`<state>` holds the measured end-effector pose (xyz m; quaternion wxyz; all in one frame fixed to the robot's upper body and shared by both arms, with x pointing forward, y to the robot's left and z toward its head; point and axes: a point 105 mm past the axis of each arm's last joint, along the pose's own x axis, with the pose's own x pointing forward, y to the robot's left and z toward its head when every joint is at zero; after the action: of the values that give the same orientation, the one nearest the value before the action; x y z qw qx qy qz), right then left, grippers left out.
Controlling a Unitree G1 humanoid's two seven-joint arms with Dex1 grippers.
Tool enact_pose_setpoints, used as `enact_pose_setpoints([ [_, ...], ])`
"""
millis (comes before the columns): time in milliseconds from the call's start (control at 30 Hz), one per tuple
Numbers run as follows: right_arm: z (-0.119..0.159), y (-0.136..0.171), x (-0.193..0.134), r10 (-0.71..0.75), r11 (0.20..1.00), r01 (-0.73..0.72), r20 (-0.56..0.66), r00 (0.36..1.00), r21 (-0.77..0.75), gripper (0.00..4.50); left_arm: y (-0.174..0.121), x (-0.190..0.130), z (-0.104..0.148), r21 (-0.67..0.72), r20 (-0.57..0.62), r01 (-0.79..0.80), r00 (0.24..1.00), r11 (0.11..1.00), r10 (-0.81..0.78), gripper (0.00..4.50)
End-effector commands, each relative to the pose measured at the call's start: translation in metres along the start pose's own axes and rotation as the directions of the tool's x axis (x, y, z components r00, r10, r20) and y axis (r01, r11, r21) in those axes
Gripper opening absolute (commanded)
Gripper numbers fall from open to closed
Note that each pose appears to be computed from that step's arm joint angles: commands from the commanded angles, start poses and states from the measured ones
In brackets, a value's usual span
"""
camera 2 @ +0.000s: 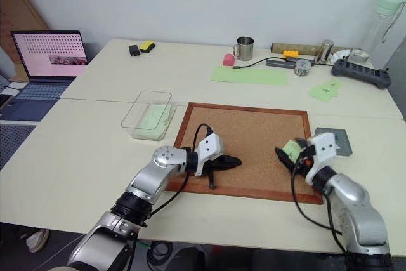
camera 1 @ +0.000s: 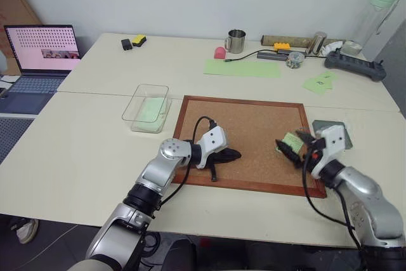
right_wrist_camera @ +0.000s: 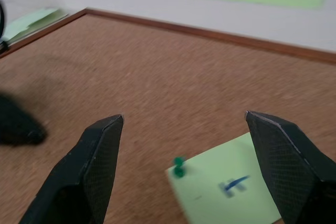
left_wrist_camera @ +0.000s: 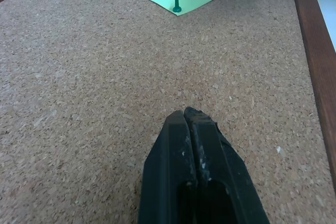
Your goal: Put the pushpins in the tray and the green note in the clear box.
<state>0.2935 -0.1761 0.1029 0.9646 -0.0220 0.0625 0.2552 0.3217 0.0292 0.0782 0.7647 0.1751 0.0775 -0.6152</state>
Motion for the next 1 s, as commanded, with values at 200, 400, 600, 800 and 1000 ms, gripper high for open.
enact_pose_setpoints([
  [200,-0.001,0.005,0.008,-0.021,1.0,0.021,0.0,1.0,-0.021,3.88,-0.009,0.003,-0.005,-0.009,-0.017,0.036,0.999,0.999,-0.036,0.0],
  [400,-0.005,0.0,0.013,-0.047,0.999,0.047,-0.005,0.999,-0.008,2.72,-0.008,0.003,-0.005,-0.011,-0.016,0.033,0.999,0.999,-0.033,0.0],
  [600,-0.008,-0.003,0.012,-0.059,0.998,0.059,-0.012,0.998,-0.002,1.42,-0.007,0.002,-0.005,-0.013,-0.016,0.025,1.0,1.0,-0.026,0.0],
  [800,-0.009,-0.006,0.011,-0.077,0.997,0.077,-0.014,0.997,-0.005,0.13,-0.008,0.002,-0.005,-0.016,-0.014,0.025,1.0,1.0,-0.025,0.0],
  [1000,-0.002,-0.007,0.009,-0.082,0.997,0.082,0.012,0.997,-0.01,0.02,-0.008,0.003,-0.005,-0.015,-0.014,0.026,1.0,1.0,-0.027,0.0],
])
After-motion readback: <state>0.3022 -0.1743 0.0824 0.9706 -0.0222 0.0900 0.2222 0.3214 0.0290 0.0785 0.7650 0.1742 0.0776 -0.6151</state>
